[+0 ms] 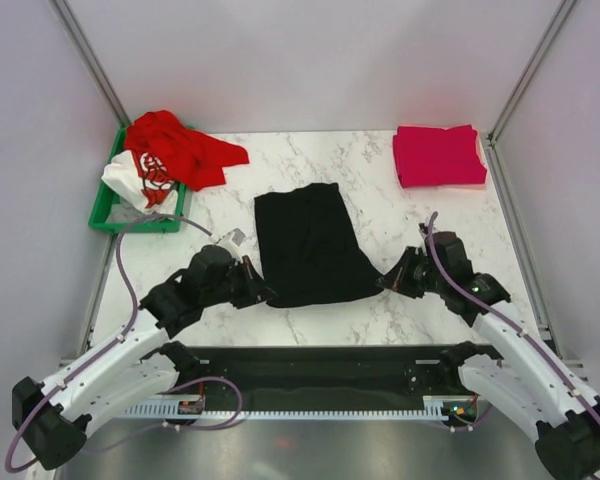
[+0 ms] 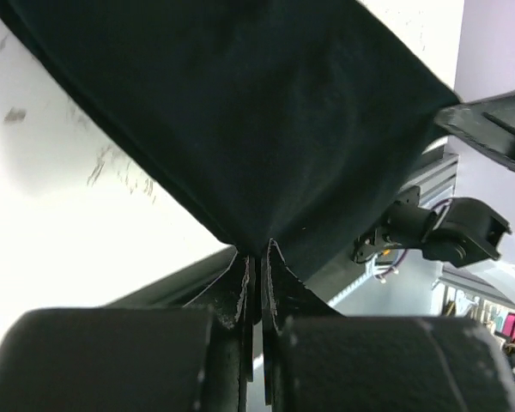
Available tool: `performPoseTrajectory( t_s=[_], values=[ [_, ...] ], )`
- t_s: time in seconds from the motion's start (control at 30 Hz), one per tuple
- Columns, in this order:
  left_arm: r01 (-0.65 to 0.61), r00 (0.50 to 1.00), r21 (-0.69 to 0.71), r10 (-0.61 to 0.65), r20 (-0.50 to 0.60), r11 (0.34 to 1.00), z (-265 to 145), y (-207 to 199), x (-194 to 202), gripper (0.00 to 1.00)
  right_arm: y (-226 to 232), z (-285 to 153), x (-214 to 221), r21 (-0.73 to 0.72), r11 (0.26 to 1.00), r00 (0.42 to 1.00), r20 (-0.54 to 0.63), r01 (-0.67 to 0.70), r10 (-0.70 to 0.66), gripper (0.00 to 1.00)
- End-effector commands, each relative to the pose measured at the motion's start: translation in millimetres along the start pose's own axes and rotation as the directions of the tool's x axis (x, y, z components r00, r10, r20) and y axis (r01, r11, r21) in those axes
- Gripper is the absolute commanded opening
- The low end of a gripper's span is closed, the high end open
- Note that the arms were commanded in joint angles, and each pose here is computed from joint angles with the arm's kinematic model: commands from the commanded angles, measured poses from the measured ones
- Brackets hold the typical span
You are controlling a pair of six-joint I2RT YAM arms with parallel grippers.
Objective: Fold and stack the t-shirts
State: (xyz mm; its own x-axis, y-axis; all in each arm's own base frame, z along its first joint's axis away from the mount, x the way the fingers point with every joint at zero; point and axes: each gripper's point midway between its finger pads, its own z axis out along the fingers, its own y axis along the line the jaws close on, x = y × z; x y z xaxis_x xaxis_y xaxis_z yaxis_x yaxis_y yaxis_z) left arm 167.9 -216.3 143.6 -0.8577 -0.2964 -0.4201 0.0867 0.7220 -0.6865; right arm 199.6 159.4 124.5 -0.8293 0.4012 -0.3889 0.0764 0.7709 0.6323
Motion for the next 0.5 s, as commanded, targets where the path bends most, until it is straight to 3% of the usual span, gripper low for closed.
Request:
performPoseTrajectory(
  t_s=[0.0,0.17,0.47],
  values=[
    [0.073,0.997,-0.088,-0.073,0.006,0.993,-22.3,4.0,-1.3,0.02,12.5,-29.3,-12.1,0.067,0.997,0.999,0.035,-0.043,0.041,0.00],
    [0.020,0.995,-0.174,-0.003,0.099,0.985,-36.8,-15.0,-52.5,0.02,53.7,-37.4,-72.6,0.092,0.995,0.991,0.123,0.044,-0.055,0.00],
    [0.116,0.988,-0.222,-0.089,0.129,0.968,-13.3,11.3,-131.4,0.02,90.5,23.8,-145.3,0.152,0.976,0.983,0.070,0.158,-0.170,0.00]
  ],
)
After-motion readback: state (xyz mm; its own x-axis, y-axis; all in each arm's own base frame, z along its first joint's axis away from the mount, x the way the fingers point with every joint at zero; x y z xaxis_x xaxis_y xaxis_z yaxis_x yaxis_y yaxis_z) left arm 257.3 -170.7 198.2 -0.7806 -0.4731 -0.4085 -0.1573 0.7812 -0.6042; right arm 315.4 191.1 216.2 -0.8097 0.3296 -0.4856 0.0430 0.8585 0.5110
